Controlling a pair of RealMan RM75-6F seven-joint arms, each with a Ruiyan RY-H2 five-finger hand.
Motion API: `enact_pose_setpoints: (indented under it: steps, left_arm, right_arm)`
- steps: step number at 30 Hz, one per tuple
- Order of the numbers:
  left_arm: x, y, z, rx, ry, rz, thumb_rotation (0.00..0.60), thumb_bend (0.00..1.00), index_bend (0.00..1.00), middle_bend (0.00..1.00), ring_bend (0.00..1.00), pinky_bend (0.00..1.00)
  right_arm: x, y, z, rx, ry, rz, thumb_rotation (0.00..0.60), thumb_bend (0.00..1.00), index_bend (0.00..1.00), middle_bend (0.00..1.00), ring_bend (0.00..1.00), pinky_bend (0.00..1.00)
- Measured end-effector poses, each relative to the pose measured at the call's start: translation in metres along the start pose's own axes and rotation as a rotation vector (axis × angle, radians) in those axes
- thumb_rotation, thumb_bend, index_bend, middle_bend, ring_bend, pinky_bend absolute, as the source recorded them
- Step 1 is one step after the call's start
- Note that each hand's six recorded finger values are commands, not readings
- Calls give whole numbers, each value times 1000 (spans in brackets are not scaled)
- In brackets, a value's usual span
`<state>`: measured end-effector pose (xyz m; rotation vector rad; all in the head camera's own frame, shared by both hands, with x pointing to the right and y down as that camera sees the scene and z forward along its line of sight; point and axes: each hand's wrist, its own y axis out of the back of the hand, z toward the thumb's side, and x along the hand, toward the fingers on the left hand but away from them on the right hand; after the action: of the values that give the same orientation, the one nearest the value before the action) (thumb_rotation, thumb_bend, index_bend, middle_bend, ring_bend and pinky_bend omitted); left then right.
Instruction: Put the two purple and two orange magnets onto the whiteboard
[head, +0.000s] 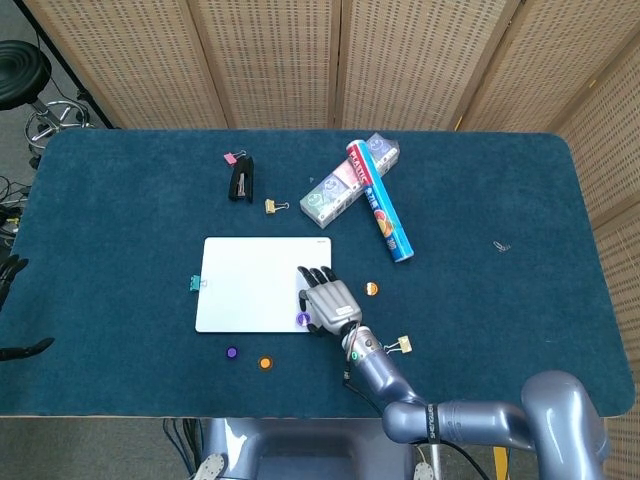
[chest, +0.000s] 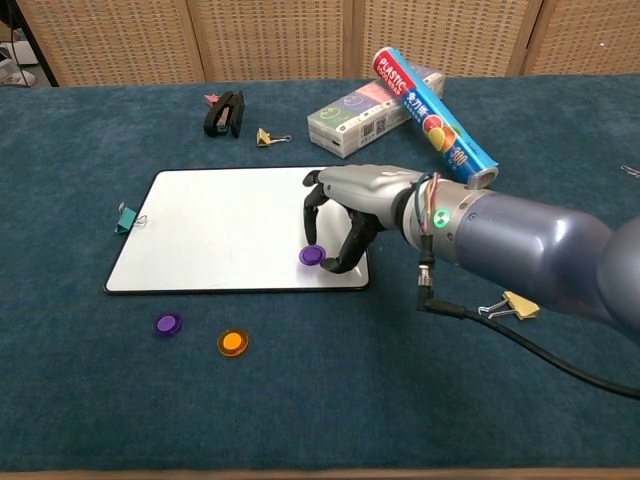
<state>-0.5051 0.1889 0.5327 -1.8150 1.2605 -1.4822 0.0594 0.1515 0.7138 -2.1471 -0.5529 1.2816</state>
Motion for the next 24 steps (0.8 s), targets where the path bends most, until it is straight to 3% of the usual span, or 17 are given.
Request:
enact_pose_setpoints:
  steps: [13,19,24]
  left_arm:
    - [0,2,-1,1,-3,5,600,0,0,0,0,0]
    - [2,-3,0,22,-9,-5,600,0,0,0,0,0]
    - [6,-10,5,87,-41,-34,600,0,0,0,0,0]
  right_arm:
    - [11,11,0,7,9,-26,600,406,289,0,0,0]
    - [39,38,-8,58,52,-107,600,405,285,0,0,0]
    - [81,55,-41,152,49,-168,600,406,283,0,0,0]
